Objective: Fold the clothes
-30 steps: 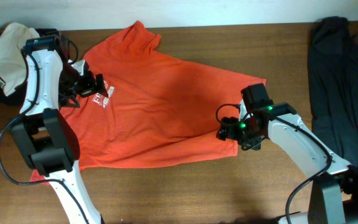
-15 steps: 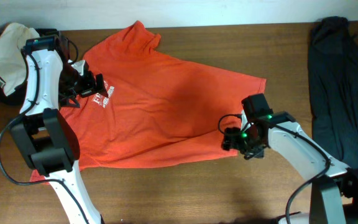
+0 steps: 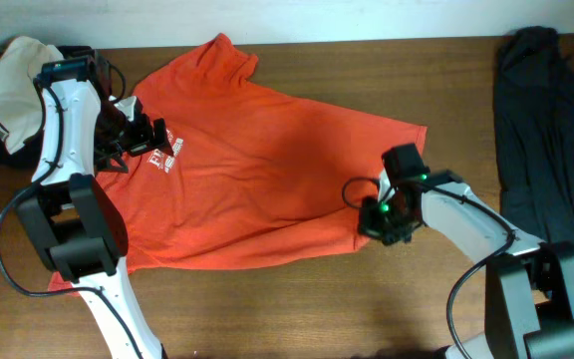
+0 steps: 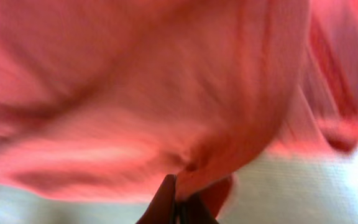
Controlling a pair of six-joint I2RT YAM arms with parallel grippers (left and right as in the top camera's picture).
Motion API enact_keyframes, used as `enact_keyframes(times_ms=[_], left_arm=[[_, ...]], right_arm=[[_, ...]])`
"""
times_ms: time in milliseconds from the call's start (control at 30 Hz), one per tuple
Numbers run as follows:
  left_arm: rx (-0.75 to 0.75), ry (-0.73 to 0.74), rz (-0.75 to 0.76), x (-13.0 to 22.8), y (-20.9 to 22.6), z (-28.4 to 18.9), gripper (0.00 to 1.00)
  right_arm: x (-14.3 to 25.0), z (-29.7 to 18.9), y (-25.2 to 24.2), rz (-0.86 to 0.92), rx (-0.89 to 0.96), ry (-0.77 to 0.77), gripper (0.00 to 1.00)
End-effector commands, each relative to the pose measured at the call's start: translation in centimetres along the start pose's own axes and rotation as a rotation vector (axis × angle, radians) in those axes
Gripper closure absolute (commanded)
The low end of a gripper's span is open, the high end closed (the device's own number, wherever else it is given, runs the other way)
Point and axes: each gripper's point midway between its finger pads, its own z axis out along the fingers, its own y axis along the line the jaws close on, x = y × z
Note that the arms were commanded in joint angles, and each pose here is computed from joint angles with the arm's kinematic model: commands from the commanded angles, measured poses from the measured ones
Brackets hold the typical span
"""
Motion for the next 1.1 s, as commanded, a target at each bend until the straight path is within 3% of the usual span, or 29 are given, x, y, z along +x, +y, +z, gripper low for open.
enact_keyframes(times_ms=[0, 200, 233, 300, 333, 367, 500, 633, 767, 933, 1067], left_arm=[[0.011, -0.002, -0.012, -0.2, 0.0, 0.1, 0.01], [0.011, -0.003, -0.012, -0.2, 0.0, 0.1, 0.01], [0.01, -0.003, -0.012, -0.2, 0.0, 0.1, 0.01], [0.011, -0.003, -0.012, -0.2, 0.0, 0.1, 0.01], [0.011, -0.006, -0.011, -0.3, 0.0, 0.1, 0.01], [0.011, -0.008, -0.011, -0.3, 0.0, 0.1, 0.01], [0.011, -0.009, -0.011, -0.4, 0.0, 0.1, 0.01], [0.011, -0.009, -0.011, -0.3, 0.0, 0.1, 0.01], [0.011, -0.009, -0.011, -0.3, 0.0, 0.1, 0.01], [0.011, -0.008, -0.011, -0.3, 0.0, 0.1, 0.01], [0.011, -0.005, -0.011, -0.2, 0.0, 0.1, 0.01]], right_arm=[[-5.1, -2.3, 4.1, 0.002, -0.133, -0.182, 0.96], [-11.1, 1.5, 4.4, 0.026, -0.187, -0.336, 0.95], [-11.4, 2.2, 3.9, 0.037, -0.176, -0.335, 0.88], [-11.6, 1.9, 3.1, 0.037, -0.166, -0.334, 0.32], [-11.6, 1.5, 3.0, 0.029, -0.159, -0.332, 0.19], [-11.7, 0.8, 2.7, 0.027, -0.146, -0.324, 0.15], [-10.8, -2.4, 2.3, 0.042, -0.088, -0.237, 0.14], [-8.7, -2.1, 1.6, 0.049, -0.045, -0.152, 0.13], [-7.0, -0.5, 1.2, 0.051, -0.015, -0.085, 0.2], [-6.2, 1.6, 2.7, 0.0, -0.013, -0.065, 0.41], [-6.2, 2.2, 1.6, 0.014, 0.066, -0.077, 0.41]])
